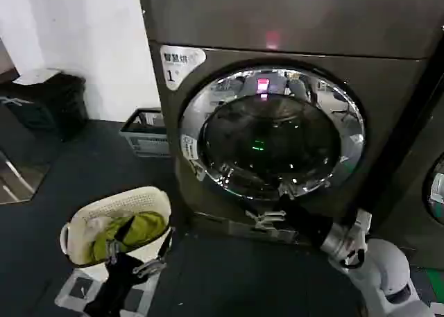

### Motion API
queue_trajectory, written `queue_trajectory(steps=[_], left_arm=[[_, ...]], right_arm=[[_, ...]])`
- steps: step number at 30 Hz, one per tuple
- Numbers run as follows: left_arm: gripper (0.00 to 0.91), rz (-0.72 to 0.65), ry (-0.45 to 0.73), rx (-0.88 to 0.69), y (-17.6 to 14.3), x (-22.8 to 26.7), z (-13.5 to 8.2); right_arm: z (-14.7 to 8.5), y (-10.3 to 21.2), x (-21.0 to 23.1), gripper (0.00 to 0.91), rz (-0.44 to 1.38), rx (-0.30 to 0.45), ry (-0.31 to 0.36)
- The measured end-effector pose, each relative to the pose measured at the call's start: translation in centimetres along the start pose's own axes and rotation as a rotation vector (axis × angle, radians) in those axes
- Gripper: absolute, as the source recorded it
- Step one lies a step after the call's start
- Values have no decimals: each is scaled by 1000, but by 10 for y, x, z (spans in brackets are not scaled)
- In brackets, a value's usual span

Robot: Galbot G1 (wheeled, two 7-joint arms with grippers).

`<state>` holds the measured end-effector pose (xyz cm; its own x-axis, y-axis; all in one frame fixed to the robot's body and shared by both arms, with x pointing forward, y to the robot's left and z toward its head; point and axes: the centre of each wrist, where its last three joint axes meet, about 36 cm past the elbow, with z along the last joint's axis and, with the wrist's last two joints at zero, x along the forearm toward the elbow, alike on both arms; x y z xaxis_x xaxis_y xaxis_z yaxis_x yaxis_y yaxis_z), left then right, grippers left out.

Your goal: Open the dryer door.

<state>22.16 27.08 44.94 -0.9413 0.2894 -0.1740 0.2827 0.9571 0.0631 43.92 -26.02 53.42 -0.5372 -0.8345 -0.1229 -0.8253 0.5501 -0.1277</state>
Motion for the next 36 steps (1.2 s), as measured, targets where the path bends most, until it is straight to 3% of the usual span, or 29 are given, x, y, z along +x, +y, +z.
queue_trajectory(steps=[6,15,29,36], left_arm=[[907,8,4,-11,-1,-1,1],[907,10,85,-35,0,-2,5],[907,-63,78,-103,-8,-2,13],[907,-63,93,-89,-12,-4,5]], right_arm=[[0,-14,-27,907,11,63,31],[18,-30,-79,907,3,113,80],[36,-30,-144,907,-57,90,120],[40,-30,-167,907,-79,88,139]])
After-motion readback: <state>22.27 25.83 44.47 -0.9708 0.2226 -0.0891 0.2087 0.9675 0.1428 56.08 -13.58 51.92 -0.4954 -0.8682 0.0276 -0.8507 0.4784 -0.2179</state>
